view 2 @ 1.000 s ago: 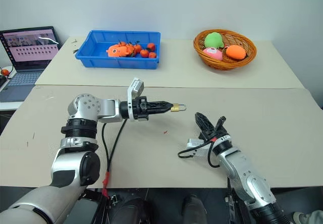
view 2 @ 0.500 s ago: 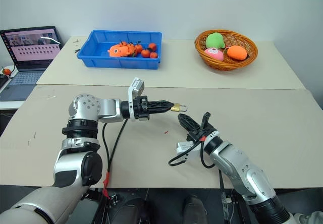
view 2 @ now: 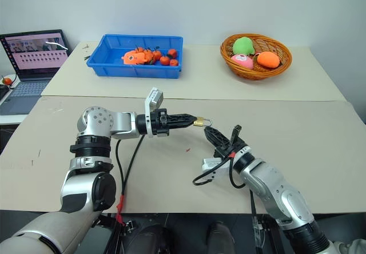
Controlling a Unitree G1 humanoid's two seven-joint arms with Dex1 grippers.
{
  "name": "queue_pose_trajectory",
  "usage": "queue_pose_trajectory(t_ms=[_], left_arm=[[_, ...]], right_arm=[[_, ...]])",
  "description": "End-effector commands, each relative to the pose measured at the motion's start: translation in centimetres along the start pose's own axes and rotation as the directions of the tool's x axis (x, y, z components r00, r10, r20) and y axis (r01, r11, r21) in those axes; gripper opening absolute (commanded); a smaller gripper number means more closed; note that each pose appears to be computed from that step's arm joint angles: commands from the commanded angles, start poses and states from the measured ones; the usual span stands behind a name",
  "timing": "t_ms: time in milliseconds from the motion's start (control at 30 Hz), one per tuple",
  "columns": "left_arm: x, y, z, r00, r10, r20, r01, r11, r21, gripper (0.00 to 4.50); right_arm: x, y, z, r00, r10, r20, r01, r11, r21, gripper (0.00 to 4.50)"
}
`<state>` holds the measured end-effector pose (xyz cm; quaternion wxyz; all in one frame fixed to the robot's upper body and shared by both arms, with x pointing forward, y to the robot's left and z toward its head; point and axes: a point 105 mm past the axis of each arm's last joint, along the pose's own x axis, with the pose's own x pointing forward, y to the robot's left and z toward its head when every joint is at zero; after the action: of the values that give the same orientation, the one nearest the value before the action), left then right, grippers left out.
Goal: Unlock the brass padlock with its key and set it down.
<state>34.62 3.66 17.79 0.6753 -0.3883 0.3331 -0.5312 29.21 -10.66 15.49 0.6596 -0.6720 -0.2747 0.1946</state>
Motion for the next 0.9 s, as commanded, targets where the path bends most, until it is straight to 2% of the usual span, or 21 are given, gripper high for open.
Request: queue_pose_trajectory(t_ms=[33,233,700,900], left_arm=[[0.0,-0.8,0.1,0.999,-0.038,0.004,0.038,0.999,0.025,0.31],[0.0,-0.8,0.3,0.999,-0.037,0.007,0.037,0.999,0.026,0.31],[0.0,-0.8,0.4,0.999,-0.038,0.012,0.038,0.999,0.028,0.31],[0.0,-0.8,0.1,0.999,-0.041,0.007,0.041,0.999,0.029,0.31]], right_arm=[[0.0,-1.8,-0.7,0.998,-0.059,-0.017,0.059,0.998,-0.014,0.02],[0.0,-2.1,-1.2,0.997,-0.068,-0.030,0.067,0.997,-0.023,0.02],[0.2,-3.6,0.9,0.997,-0.058,0.042,0.059,0.998,-0.021,0.02],[0.4,-4.6,0.6,0.997,-0.066,0.039,0.067,0.998,-0.014,0.02]])
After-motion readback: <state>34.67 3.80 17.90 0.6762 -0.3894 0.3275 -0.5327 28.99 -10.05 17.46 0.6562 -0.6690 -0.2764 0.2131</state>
